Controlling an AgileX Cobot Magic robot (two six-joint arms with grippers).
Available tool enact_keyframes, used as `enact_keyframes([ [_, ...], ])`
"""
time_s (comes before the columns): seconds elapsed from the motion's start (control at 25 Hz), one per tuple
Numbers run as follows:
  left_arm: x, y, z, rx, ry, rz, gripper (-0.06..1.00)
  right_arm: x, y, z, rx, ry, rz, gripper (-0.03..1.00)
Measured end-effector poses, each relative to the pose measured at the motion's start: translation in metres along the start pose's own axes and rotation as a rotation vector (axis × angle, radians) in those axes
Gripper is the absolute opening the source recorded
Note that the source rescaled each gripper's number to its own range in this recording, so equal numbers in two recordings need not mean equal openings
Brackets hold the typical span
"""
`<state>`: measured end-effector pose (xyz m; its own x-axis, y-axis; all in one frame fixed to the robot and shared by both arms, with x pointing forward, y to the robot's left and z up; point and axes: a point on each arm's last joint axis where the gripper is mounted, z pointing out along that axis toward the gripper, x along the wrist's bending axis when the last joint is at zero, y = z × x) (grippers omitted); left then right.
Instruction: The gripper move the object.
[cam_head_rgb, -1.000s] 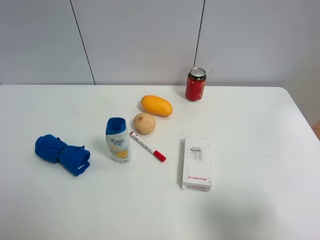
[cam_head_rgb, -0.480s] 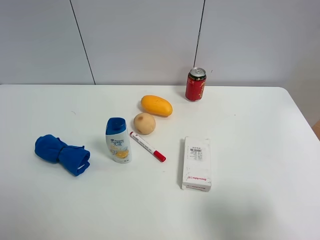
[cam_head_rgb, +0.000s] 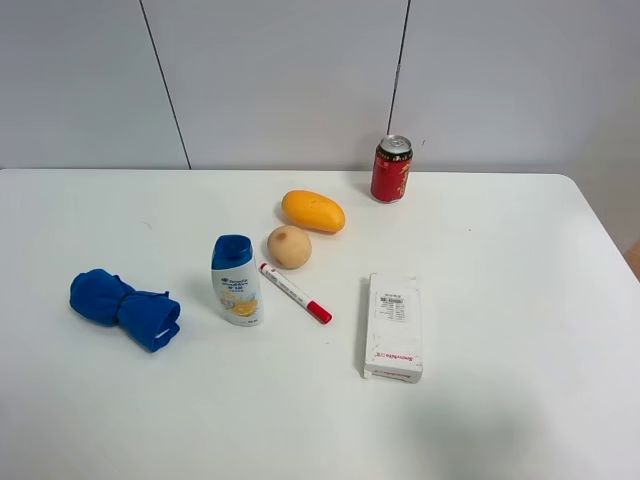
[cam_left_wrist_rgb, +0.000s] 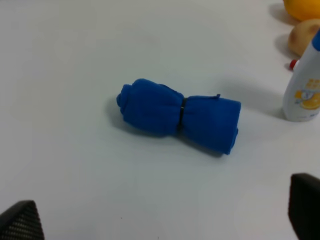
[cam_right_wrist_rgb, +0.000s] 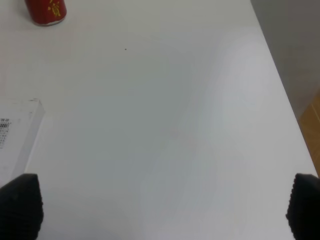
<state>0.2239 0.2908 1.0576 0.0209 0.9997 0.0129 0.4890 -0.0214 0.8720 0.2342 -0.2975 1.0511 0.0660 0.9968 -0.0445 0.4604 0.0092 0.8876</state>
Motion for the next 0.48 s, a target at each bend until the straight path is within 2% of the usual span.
enact_keyframes([
  [0.48, 0.0012, -0.0001, -0.0001, 0.000, 0.008, 0.008, 1.00, 0.0000, 0.0000, 0.0000, 0.000, 0.000, 0.000, 1.00],
])
